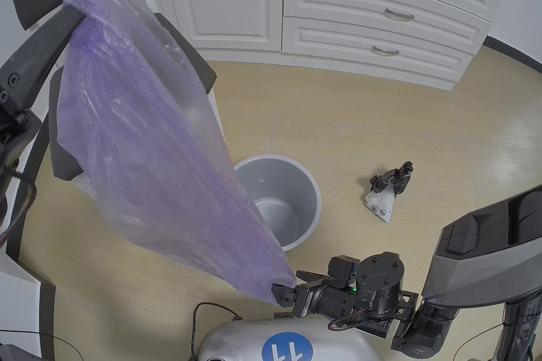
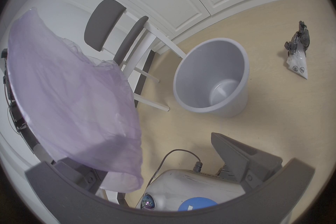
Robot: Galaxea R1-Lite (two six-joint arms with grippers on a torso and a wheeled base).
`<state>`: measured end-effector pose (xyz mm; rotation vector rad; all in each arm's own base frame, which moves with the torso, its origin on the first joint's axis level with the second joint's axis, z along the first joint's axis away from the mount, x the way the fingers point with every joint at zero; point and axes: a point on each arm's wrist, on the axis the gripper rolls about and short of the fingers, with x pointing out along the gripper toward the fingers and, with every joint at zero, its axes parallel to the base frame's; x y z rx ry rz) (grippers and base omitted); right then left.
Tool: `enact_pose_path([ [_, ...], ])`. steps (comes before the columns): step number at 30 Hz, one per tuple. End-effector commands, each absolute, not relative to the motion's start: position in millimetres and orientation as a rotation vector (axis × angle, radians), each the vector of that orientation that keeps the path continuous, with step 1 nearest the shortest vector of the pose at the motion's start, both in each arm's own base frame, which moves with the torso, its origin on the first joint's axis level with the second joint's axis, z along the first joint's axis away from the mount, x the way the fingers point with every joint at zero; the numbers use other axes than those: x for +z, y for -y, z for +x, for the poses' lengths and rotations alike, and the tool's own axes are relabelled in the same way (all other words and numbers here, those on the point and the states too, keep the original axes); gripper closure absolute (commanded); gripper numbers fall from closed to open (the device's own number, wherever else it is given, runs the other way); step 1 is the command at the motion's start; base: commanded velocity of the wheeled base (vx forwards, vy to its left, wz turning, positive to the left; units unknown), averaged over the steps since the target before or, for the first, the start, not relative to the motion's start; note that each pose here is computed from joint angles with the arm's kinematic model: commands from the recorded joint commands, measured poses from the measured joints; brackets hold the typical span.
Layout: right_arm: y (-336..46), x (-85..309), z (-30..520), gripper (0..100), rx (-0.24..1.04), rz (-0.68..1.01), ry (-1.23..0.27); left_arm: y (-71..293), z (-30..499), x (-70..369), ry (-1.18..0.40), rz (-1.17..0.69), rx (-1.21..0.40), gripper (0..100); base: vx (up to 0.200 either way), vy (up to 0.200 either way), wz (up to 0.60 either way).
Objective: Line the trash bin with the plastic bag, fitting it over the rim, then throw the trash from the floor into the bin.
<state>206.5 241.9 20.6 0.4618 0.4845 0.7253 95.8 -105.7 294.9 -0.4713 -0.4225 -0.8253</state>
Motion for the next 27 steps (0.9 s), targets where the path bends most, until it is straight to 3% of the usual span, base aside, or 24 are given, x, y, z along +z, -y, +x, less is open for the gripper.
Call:
enact_pose_path([
  [1, -245, 25, 208, 0, 0.734, 0.479, -0.454, 104, 93, 297, 0.430, -0.479, -0.832, 100, 0.000, 0.000, 0.00],
  [4, -244, 44, 207, 0, 0.744, 0.539, -0.412, 107, 95, 294, 0.417, -0.474, -0.834, 100, 0.000, 0.000, 0.00],
  [12, -252, 51, 209, 0, 0.723, 0.590, -0.377, 107, 94, 294, 0.416, -0.475, -0.839, 100, 0.000, 0.000, 0.00],
  [27, -258, 37, 210, 0, 0.708, 0.574, -0.404, 107, 92, 295, 0.420, -0.481, -0.852, 100, 0.000, 0.000, 0.00],
])
